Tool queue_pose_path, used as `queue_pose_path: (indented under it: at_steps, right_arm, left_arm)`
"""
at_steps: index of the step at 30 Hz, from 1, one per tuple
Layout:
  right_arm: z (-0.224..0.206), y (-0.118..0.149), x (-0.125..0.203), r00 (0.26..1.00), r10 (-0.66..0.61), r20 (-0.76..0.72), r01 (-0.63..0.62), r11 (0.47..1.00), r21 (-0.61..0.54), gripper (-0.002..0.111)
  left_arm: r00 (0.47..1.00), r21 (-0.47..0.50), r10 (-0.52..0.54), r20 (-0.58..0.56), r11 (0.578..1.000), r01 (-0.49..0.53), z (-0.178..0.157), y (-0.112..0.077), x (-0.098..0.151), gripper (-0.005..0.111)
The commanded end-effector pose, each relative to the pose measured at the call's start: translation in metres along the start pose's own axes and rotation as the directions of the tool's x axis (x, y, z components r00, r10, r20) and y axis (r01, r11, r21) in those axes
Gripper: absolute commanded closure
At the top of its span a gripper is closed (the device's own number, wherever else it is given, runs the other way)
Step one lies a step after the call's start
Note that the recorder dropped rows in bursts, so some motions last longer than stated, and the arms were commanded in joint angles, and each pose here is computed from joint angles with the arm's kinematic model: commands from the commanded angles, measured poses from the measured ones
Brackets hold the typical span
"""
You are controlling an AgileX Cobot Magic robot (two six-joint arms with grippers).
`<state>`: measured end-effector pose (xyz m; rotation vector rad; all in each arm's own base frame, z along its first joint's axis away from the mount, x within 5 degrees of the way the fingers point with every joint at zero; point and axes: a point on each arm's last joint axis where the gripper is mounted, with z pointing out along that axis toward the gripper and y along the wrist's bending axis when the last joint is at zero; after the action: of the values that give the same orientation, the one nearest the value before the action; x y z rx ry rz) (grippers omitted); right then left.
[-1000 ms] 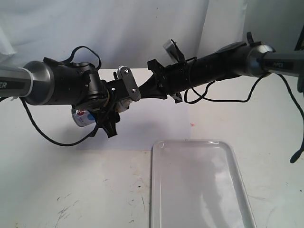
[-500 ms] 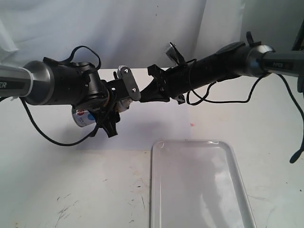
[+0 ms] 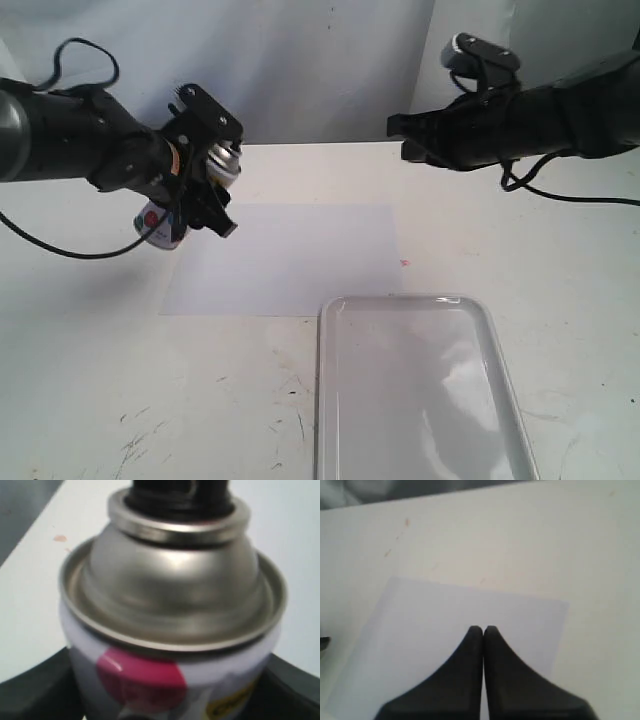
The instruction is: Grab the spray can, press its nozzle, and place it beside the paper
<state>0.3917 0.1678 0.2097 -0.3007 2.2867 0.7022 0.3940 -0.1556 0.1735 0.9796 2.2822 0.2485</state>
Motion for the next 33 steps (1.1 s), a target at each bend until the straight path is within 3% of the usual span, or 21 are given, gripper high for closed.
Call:
queue_pose_path:
  at_steps: [1,6,11,22,26,28,31,33]
  right_arm:
    - [-0.063,-0.001,-0.006,0.969,-0.149,0.196,0.1,0.965,0.242,0.108]
    - [-0.124,0.019,-0.013,0.91,-0.296,0.29,0.203,0.928,0.312,0.108]
    - [-0.182,0.025,-0.006,0.856,-0.326,0.401,0.141,0.894,0.425,0.108]
    - [-0.268,0.044,0.055,0.738,-0.439,0.512,0.188,0.863,0.47,0.108]
    - [-0.279,0.04,0.086,0.738,-0.401,0.543,0.151,0.882,0.447,0.108]
    - [-0.284,0.035,0.106,0.731,-0.403,0.551,0.136,0.877,0.462,0.108]
    - [-0.29,0.03,0.128,0.723,-0.352,0.595,0.076,0.895,0.439,0.108]
    - [-0.29,0.029,0.142,0.73,-0.319,0.604,0.072,0.916,0.396,0.108]
  left_arm:
    - [0.977,-0.018,-0.115,0.177,0.993,0.12,-0.036,0.024,-0.02,0.107]
    - [0.947,0.01,-0.196,0.254,0.98,0.2,-0.052,0.028,-0.029,0.107]
    - [0.925,0.042,-0.257,0.281,0.966,0.255,-0.064,0.029,-0.031,0.107]
    - [0.863,0.091,-0.31,0.399,0.95,0.3,-0.093,0.021,-0.022,0.107]
    - [0.851,0.121,-0.284,0.442,0.959,0.257,-0.101,0.002,-0.031,0.107]
    - [0.834,0.154,-0.26,0.487,0.965,0.211,-0.107,-0.018,-0.043,0.107]
    - [0.765,0.231,-0.303,0.568,0.951,0.206,-0.12,-0.042,-0.059,0.107]
    - [0.737,0.251,-0.313,0.6,0.948,0.198,-0.124,-0.049,-0.065,0.107]
